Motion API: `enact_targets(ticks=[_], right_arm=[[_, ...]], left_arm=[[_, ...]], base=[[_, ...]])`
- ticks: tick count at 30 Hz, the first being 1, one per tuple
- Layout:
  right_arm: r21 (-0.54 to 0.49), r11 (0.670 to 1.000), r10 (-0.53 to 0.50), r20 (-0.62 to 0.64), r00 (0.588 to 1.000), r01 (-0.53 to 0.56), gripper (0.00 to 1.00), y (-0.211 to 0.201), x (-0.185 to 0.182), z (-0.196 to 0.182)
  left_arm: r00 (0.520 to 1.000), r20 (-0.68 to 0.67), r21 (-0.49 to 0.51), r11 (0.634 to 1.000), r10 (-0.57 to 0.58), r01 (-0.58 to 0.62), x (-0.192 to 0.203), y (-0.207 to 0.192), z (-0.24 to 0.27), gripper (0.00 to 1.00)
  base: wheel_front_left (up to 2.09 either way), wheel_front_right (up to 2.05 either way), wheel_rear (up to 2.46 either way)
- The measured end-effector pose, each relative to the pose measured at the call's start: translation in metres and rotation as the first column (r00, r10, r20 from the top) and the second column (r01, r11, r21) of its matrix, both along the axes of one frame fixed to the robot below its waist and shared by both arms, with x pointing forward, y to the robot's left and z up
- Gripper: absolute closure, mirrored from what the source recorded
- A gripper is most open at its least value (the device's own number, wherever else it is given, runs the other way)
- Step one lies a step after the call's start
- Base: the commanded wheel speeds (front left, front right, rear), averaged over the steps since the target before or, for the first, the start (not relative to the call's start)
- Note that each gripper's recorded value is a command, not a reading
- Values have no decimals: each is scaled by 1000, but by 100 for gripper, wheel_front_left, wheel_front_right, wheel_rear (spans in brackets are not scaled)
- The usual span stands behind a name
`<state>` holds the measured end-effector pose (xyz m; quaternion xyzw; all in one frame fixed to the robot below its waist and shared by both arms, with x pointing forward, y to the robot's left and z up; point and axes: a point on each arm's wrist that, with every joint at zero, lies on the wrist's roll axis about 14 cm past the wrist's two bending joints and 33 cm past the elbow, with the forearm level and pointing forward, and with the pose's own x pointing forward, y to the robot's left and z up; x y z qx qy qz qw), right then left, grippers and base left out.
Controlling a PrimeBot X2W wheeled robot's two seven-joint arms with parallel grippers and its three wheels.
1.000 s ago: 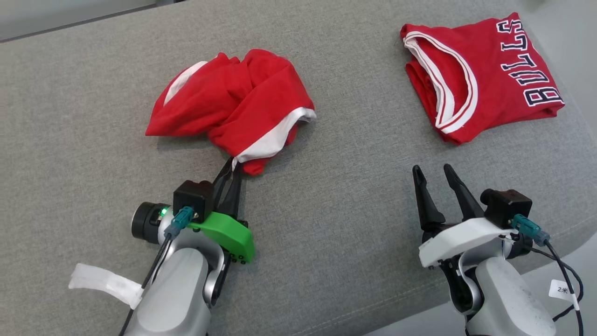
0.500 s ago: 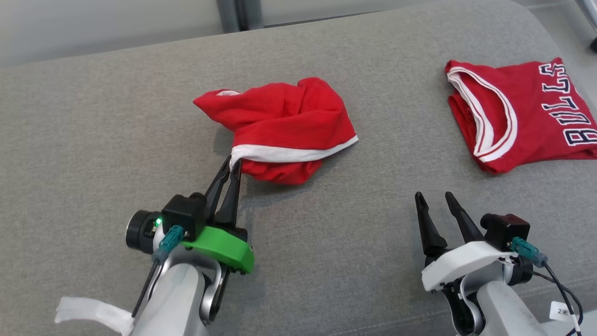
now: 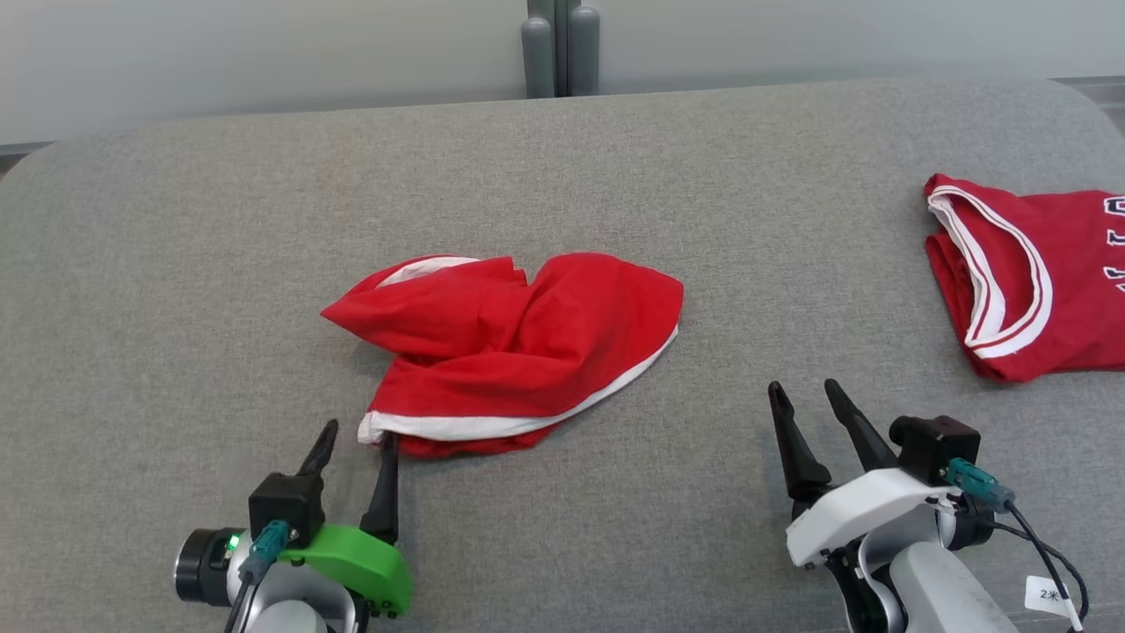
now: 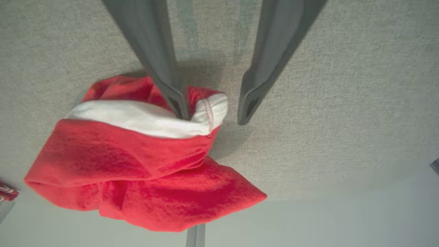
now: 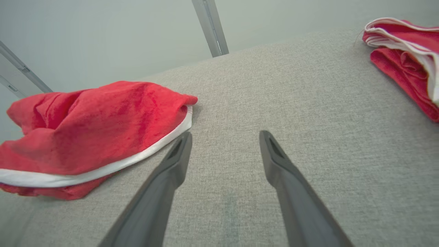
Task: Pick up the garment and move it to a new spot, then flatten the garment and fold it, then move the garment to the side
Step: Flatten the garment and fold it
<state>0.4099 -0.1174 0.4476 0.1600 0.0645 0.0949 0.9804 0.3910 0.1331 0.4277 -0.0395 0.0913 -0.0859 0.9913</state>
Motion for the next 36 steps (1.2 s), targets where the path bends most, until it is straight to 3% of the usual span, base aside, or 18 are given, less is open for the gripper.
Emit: enact_targets(ticks=[6, 15, 28, 36], right_arm=[[-35, 999, 18, 5, 1000, -18, 0, -4, 7, -1], [-116, 978, 183, 63, 981, -175, 0, 33, 49, 17], [-225, 904, 370, -19, 929, -364, 0, 84, 96, -9], [-259, 848, 430, -177, 885, -463, 1, 97, 106, -48]], left_arm=[[996, -42, 20, 997, 76, -75, -1, 14, -14, 0], [993, -15, 12, 993, 118, -118, -3, 24, -6, 0], [971, -31, 7, 972, 235, -235, -22, 57, -8, 0], [962, -55, 13, 964, 267, -267, -24, 64, -15, 0]], base=[[0, 0, 0], [0, 0, 0], [0, 0, 0], [0, 0, 0]])
